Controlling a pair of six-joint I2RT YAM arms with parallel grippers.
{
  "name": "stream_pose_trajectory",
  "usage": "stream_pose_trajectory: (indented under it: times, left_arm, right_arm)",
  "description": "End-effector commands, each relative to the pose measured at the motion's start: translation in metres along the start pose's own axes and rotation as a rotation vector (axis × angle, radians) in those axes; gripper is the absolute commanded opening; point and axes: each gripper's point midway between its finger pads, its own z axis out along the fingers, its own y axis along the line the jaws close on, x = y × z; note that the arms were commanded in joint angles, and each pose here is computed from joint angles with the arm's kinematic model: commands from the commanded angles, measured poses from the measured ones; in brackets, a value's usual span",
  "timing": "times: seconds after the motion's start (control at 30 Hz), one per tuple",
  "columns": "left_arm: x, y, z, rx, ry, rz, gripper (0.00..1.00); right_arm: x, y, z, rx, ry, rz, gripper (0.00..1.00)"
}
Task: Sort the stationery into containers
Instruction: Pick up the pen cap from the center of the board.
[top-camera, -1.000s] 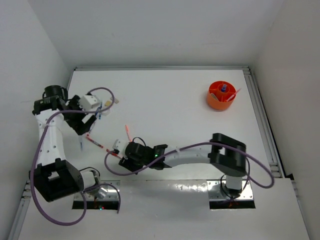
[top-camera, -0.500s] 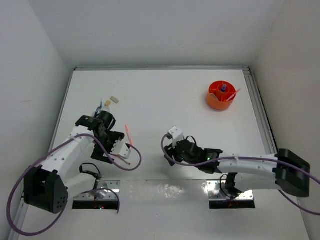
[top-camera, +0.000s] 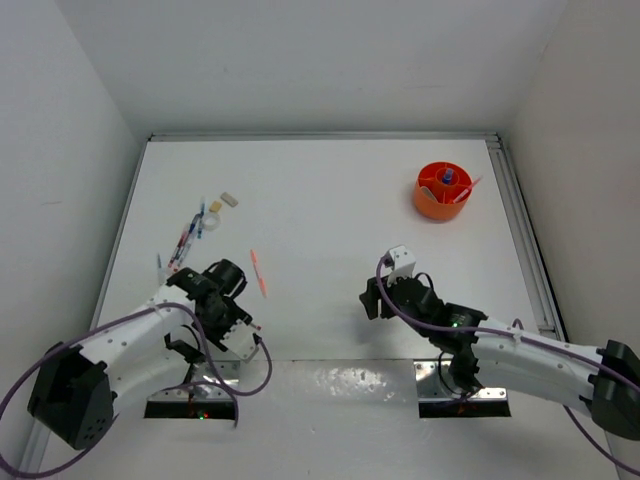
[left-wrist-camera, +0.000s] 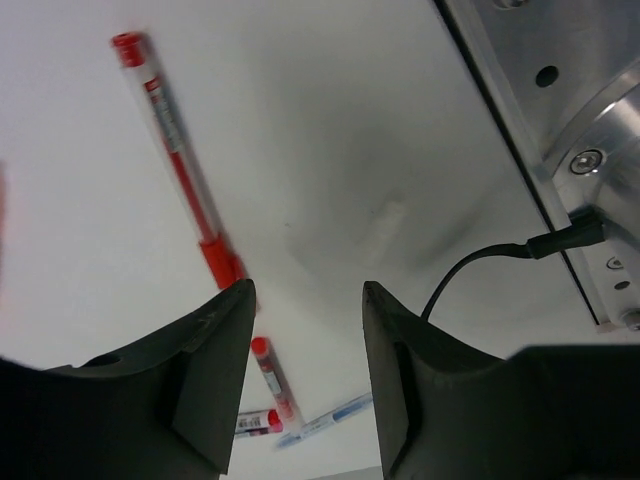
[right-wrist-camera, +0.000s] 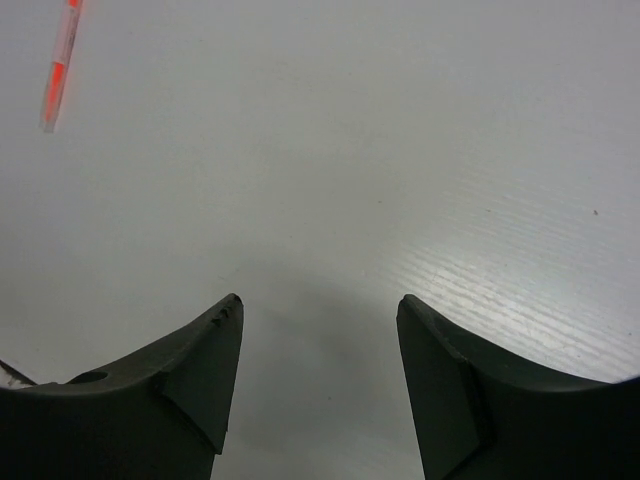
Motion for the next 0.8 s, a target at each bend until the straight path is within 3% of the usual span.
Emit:
stream_pose_trajectory:
  times: [0.0,0.2,0.3,0.77]
  left_arm:
    - [-0.001,-0.002,0.006,0.077,-0.004,0.060,0.45]
    - [-0.001,-0.008,0.020,0.191,0.006,0.013,0.51]
    - [0.001,-0.012,0.029,0.220,0.026,0.026,0.43]
    - [0.010,-0.019,0.051,0.192,0.098,-0.018,0.26]
  right_arm:
    - [-0.005,-0.002,0.001,0.009,-0.014,0.048,0.62]
    - [0.000,-0.008,0.004,0.021,0.014,0.044,0.62]
    - [0.002,-0.011,0.006,0.027,0.022,0.047,0.62]
    - [0.001,-0.032,0.006,0.070,0.035,0.077,0.62]
